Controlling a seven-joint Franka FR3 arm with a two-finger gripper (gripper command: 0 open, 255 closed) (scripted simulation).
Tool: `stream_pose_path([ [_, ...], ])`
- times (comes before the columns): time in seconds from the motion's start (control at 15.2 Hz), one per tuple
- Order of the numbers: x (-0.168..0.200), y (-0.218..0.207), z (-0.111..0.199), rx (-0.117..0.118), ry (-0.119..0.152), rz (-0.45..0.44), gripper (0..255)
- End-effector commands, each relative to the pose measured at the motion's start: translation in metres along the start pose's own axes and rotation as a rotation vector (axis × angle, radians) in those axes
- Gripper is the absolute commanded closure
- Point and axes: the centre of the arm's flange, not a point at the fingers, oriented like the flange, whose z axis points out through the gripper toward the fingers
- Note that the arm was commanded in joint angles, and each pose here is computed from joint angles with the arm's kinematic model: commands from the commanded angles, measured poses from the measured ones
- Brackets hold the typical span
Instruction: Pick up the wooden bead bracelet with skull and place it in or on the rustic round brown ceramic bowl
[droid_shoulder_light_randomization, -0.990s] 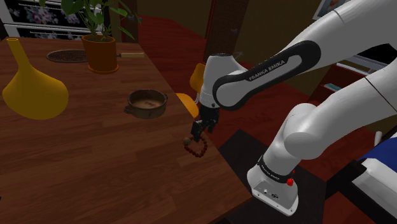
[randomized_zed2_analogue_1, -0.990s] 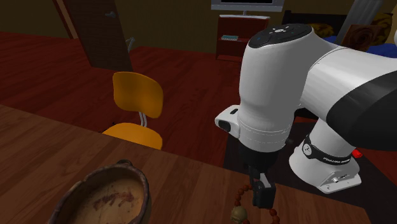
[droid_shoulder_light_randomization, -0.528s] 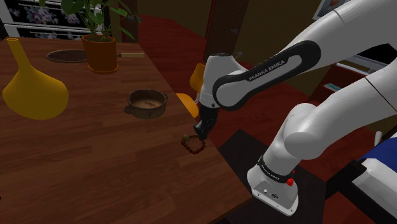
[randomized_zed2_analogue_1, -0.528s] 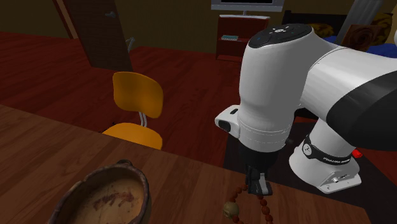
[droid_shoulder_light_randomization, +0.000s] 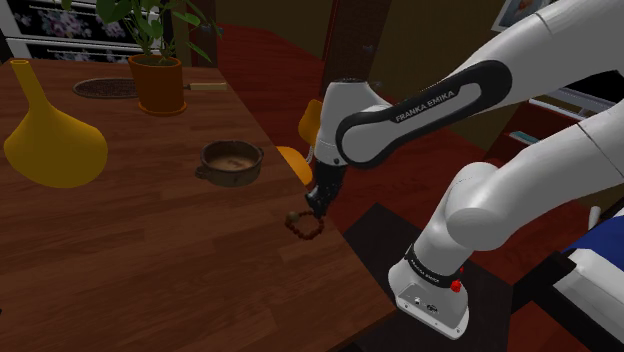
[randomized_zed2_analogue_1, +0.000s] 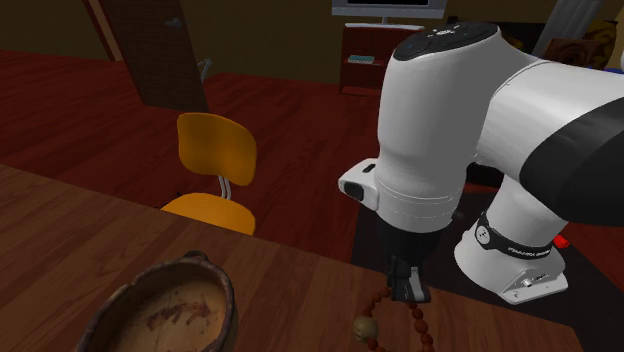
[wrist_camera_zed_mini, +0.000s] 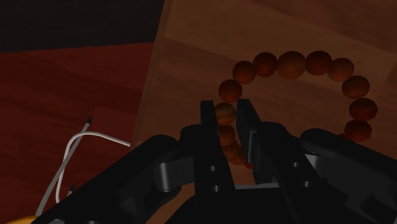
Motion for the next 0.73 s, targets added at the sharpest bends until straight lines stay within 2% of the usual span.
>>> stream_pose_path([
  [0.0,-0.001,0.000,-0.010,0.000,0.000,0.000,255],
  [0.66,-0.006,-0.003,-0.063,0.000,0.000,0.000,255],
])
